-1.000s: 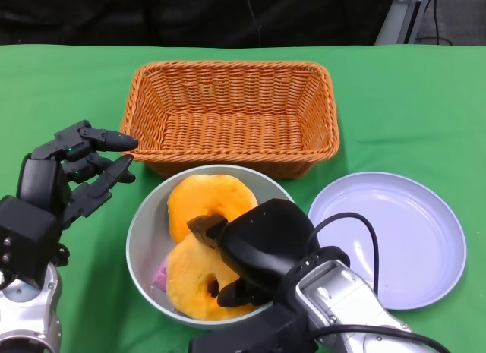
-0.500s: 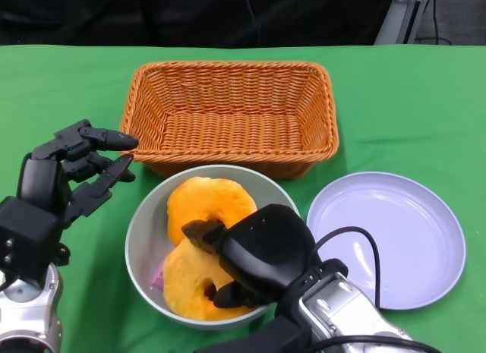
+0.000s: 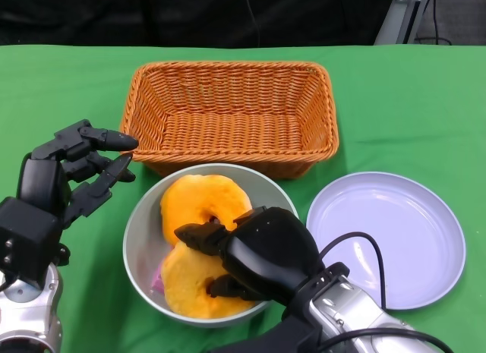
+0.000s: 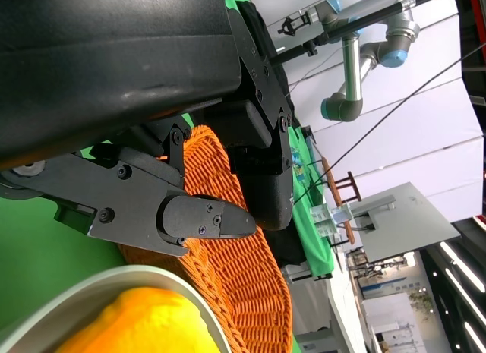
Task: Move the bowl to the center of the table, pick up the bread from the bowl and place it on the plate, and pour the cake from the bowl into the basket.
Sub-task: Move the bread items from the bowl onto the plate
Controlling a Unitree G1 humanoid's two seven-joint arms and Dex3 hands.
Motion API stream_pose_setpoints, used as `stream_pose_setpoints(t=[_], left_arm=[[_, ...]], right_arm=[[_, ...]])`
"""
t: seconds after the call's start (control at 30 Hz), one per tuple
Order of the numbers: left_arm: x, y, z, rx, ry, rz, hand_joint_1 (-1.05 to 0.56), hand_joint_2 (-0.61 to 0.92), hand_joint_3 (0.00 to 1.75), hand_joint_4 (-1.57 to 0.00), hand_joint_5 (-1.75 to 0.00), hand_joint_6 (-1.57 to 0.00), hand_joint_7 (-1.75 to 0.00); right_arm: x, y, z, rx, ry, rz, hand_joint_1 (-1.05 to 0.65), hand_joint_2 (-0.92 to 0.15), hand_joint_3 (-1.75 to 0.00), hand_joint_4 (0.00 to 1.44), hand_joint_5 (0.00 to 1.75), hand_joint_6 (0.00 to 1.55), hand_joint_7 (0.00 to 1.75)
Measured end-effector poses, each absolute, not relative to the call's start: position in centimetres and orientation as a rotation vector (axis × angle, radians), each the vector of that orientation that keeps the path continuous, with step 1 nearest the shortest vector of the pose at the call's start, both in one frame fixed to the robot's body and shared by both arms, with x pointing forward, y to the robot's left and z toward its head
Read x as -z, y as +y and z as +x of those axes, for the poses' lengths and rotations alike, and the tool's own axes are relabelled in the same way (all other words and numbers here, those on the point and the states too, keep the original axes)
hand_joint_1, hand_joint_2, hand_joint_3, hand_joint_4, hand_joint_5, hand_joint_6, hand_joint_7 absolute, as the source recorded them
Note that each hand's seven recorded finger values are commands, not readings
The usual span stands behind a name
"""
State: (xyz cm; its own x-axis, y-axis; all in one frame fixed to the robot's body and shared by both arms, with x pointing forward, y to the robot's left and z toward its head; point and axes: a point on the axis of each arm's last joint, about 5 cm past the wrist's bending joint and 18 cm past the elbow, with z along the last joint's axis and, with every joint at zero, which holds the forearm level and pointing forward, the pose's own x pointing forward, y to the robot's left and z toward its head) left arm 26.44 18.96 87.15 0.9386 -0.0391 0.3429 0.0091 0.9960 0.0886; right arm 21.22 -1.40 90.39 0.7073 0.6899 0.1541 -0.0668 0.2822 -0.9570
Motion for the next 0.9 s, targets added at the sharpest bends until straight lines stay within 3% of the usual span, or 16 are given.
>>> stream_pose_setpoints(t=[0.2,0.33,0.37,0.43,0.5,0.9], left_arm=[[-87.1,19.0,26.4,0.035,-0.351,0.084,-0.24,0.92,0.29,-0.85,-1.18,-0.82,-0.88],[-87.1,19.0,26.4,0.035,-0.350,0.083,-0.25,0.92,0.29,-0.85,-1.18,-0.82,-0.87],[-87.1,19.0,26.4,0.035,-0.350,0.082,-0.25,0.92,0.29,-0.85,-1.18,-0.82,-0.87],[-87.1,19.0,26.4,0.035,-0.350,0.080,-0.25,0.92,0.29,-0.85,-1.18,-0.82,-0.87],[-87.1,19.0,26.4,0.040,-0.349,0.079,-0.26,0.92,0.29,-0.85,-1.18,-0.82,-0.87],[-87.0,19.1,26.4,0.037,-0.349,0.064,-0.26,0.92,0.29,-0.84,-1.18,-0.82,-0.86]], right_arm=[[-90.2,-1.7,21.6,-0.561,-0.625,-1.152,-0.26,-0.92,-0.06,0.74,0.82,0.91,0.01],[-90.2,-1.7,21.8,-0.564,-0.601,-1.109,-0.20,-0.92,-0.04,0.62,1.21,1.00,0.07],[-90.2,-1.8,21.9,-0.566,-0.586,-1.084,-0.19,-0.92,-0.04,0.57,1.31,0.98,0.16],[-90.4,-1.9,22.1,-0.574,-0.558,-1.038,-0.19,-0.92,-0.03,0.55,1.40,0.68,0.84],[-90.6,-2.0,22.2,-0.581,-0.541,-1.002,-0.20,-0.91,-0.02,0.56,1.41,0.57,1.06],[-91.5,-2.7,22.9,-0.575,-0.475,-0.836,-0.20,-0.88,0.00,0.68,1.29,0.65,0.96]])
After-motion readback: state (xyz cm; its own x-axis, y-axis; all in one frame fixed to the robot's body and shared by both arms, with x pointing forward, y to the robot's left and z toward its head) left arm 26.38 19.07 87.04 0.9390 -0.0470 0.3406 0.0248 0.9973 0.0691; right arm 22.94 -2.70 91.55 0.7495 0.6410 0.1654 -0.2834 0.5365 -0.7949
